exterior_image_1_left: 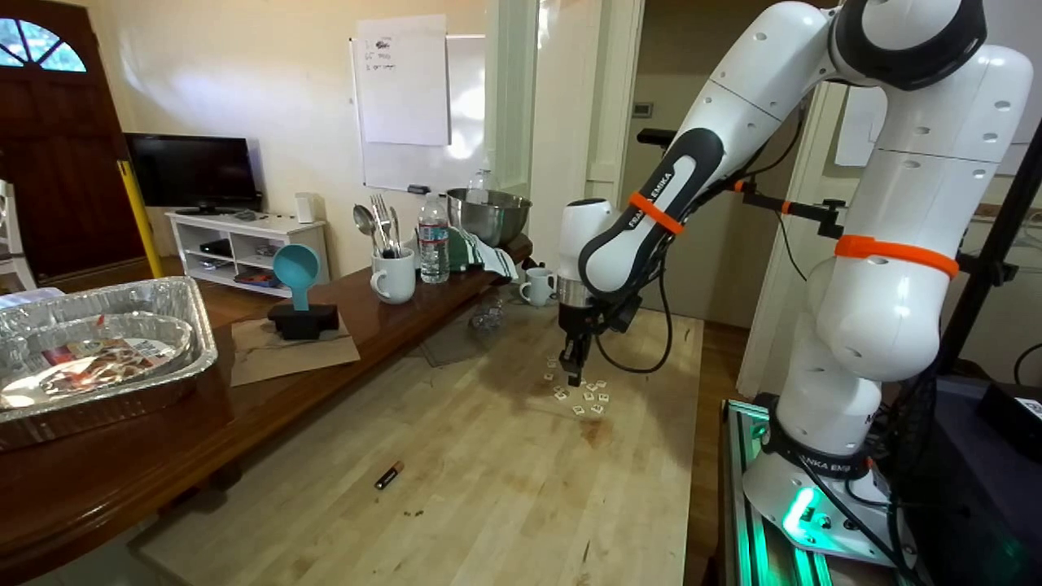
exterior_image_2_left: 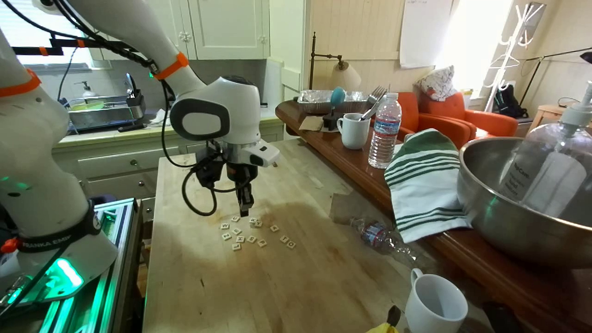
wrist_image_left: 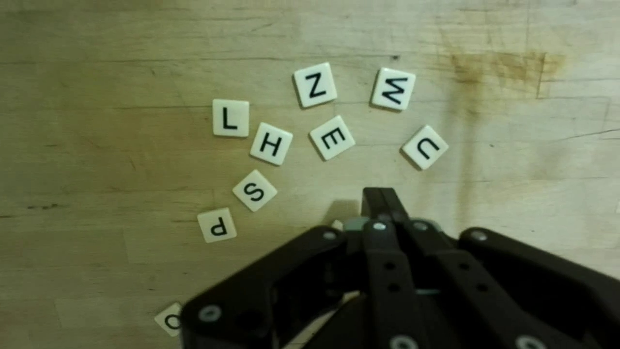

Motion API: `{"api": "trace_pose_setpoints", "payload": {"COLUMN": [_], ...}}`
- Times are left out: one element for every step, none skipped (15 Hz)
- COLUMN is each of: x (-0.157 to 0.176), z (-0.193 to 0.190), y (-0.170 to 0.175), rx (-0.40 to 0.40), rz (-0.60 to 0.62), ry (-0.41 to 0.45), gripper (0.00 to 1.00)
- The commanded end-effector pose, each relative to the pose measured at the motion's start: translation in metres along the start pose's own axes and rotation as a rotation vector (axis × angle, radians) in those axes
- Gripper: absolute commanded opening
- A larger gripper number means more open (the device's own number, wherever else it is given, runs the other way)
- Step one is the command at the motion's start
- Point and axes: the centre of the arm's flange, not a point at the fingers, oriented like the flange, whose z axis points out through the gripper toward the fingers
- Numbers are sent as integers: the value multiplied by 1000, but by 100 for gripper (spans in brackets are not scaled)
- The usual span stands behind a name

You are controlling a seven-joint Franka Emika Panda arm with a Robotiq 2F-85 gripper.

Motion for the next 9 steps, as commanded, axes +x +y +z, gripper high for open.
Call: {"api": "trace_pose_setpoints", "payload": {"x": [0,0,0,0,-3,-8,-13,-17,-21], "z": [0,0,-1,-1,2,4,5,5,6], "y": [0,0,0,0,-4,-6,-7,-8,-8], "rx": [5,8,9,10,19,16,16,18,10], "rz": [3,5,6,6,-2,-4,1,-5,6], "ry": [-1,0,0,0,-15,-27,-33,-47,-54], "gripper": [1,1,1,1,0,0,0,0,0]}}
